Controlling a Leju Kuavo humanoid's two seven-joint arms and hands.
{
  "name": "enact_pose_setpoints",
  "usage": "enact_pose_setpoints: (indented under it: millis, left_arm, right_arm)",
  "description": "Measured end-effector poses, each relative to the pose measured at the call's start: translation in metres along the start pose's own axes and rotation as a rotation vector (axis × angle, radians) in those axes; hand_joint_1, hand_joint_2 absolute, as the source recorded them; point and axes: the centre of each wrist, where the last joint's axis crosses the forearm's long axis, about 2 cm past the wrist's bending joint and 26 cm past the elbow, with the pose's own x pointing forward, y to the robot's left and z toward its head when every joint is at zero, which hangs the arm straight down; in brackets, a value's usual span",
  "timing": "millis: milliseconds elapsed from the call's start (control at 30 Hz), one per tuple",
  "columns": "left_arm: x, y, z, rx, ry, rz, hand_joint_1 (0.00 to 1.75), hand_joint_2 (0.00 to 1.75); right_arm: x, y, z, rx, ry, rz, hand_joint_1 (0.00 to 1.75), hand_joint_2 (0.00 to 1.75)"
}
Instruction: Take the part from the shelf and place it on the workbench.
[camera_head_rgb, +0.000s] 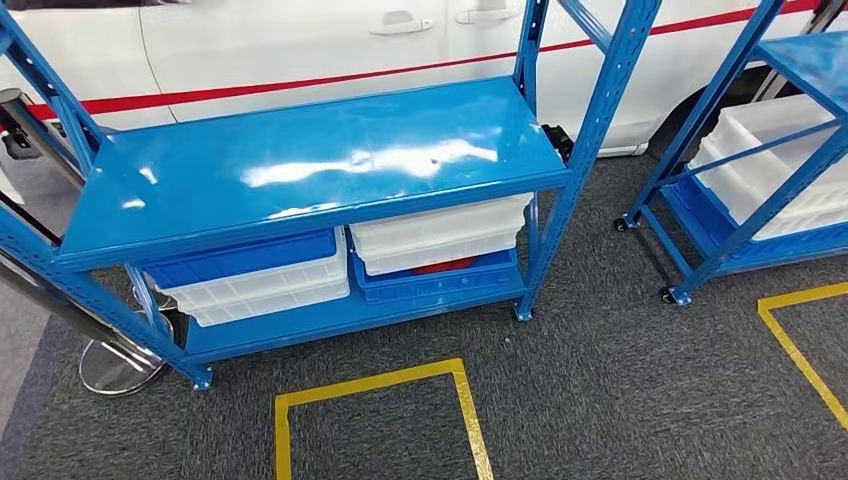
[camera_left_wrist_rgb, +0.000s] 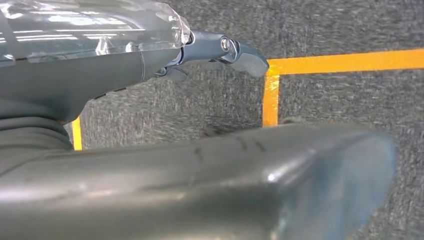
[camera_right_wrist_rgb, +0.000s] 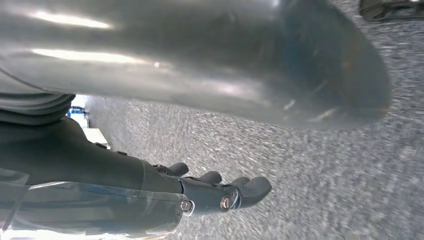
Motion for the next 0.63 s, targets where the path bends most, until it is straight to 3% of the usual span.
enact_pose_setpoints:
  millis: [633]
  left_arm:
    - [0.0018, -0.0027, -0.0003, 0.005, -0.001, 0.011, 0.0, 0.0]
  right_arm:
    - [-0.0008, -0.003, -0.0006, -0.006, 0.024, -0.009, 0.0, 0.0]
